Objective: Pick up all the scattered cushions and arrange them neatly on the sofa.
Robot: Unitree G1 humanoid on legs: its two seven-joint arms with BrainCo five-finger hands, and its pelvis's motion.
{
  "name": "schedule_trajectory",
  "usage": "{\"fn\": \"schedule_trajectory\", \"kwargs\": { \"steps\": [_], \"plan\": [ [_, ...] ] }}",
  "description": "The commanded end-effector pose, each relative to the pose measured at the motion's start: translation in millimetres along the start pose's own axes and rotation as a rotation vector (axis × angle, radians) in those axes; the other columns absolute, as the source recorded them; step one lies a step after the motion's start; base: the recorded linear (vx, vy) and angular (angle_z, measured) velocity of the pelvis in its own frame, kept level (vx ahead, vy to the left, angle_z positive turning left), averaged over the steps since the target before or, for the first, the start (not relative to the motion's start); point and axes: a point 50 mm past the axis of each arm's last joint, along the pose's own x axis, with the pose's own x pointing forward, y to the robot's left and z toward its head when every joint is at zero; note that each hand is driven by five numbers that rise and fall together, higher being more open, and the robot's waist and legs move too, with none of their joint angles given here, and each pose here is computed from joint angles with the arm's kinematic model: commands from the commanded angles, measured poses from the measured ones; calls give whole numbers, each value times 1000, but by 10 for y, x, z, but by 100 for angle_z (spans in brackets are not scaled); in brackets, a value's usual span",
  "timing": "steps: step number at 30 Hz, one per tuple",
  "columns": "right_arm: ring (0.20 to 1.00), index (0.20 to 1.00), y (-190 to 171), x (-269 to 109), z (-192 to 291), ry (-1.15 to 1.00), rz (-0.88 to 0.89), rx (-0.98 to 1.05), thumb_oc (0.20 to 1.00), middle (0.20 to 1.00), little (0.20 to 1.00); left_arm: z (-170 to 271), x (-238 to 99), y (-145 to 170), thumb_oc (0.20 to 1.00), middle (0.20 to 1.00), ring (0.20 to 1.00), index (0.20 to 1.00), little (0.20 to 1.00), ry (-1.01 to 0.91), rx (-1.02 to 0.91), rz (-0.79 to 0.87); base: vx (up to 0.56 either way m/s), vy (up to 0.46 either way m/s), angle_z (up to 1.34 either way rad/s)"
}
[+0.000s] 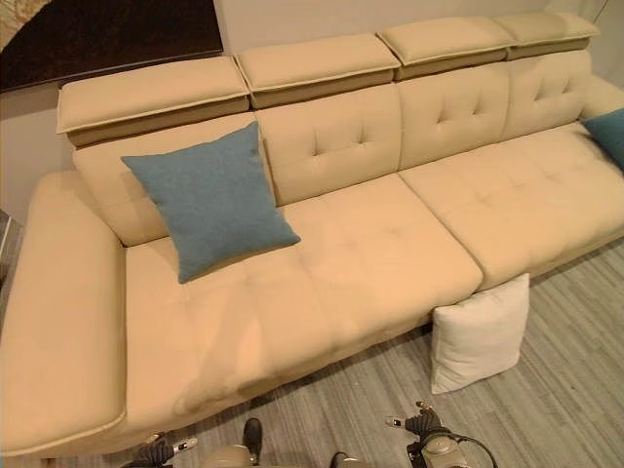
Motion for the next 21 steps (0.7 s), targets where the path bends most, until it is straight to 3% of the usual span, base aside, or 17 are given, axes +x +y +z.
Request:
{"fn": "schedule_trajectory", "kwargs": {
  "steps": [1, 10, 21],
  "plan": [
    [1000, 1000, -163, 35, 182, -58, -56, 22, 1000, 1000, 1000, 225, 36, -51, 1000, 1000, 1000, 1000, 1000, -67, -8, -4, -132, -56, 34],
    [1000, 1000, -178, 17, 5, 3, -56, 30, 1000, 1000, 1000, 195, 26, -195, 1000, 1000, 1000, 1000, 1000, -51, 2, -53, -207, 39, -14],
    [1000, 1000, -84, 6, -40, 19, -29, 8, 1000, 1000, 1000, 161, 27, -105, 1000, 1000, 1000, 1000, 1000, -50, 90, -39, -258, 106, -74]
  ]
}}
